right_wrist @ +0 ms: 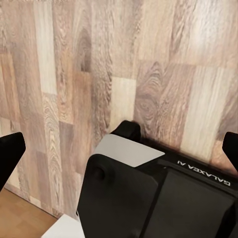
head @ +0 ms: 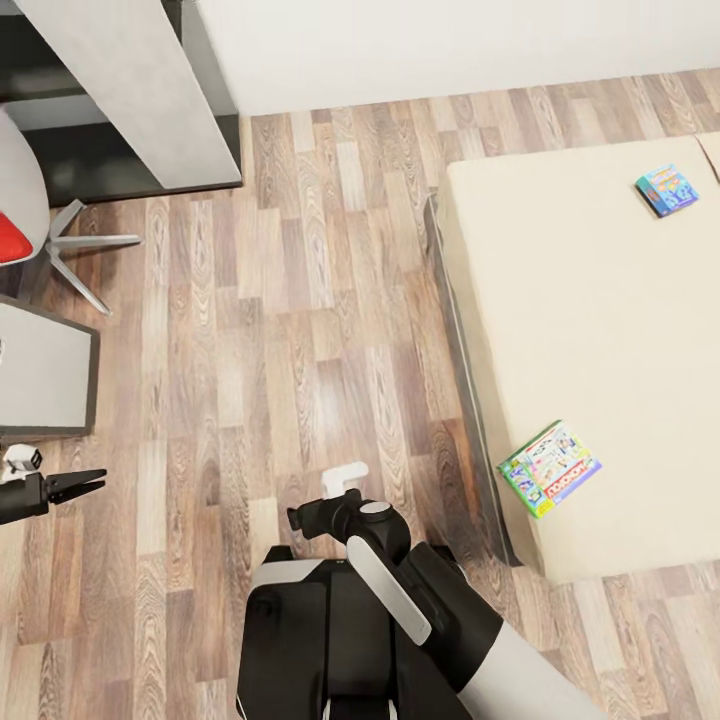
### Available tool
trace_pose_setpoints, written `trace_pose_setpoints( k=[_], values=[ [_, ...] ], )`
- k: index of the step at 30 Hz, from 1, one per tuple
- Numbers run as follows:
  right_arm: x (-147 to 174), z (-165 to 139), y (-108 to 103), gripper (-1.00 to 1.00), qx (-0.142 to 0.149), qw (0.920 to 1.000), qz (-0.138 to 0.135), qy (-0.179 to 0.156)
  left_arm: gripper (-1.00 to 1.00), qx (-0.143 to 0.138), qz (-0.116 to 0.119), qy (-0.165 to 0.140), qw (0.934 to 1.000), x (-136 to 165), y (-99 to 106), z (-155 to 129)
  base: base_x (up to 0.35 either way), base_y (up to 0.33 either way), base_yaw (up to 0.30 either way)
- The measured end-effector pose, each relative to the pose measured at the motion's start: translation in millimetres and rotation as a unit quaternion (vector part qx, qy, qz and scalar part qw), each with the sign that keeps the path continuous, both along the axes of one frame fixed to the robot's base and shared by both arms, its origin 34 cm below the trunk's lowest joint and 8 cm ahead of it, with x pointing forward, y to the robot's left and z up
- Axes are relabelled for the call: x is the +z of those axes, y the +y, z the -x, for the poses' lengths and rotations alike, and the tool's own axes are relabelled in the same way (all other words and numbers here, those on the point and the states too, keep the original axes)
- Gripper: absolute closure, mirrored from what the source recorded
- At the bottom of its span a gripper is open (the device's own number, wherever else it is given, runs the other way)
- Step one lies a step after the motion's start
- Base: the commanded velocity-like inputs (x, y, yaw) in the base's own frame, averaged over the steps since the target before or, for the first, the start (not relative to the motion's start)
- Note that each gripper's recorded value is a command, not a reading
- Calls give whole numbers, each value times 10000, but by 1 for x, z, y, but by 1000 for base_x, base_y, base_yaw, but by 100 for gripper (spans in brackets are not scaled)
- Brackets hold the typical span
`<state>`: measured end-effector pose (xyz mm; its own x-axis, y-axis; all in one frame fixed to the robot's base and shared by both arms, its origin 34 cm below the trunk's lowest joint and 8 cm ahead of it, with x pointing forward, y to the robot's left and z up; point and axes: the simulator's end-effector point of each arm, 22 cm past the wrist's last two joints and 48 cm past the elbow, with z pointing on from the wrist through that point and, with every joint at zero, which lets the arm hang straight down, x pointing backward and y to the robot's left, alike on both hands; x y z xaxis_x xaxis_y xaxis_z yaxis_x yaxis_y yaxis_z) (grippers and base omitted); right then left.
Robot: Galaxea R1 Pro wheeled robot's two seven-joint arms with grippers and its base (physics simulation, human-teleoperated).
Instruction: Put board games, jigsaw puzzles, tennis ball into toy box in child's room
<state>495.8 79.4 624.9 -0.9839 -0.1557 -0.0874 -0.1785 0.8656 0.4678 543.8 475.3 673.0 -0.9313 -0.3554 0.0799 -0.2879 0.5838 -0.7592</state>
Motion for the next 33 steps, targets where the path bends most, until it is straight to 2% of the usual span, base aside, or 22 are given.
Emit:
trace_pose_setpoints(
  k=[33],
  values=[
    [21,-19,1,-100,-10,9996,-17,-264,-100,-7,6,-270,9996,23,-1,-17,0,0,71]
  ],
)
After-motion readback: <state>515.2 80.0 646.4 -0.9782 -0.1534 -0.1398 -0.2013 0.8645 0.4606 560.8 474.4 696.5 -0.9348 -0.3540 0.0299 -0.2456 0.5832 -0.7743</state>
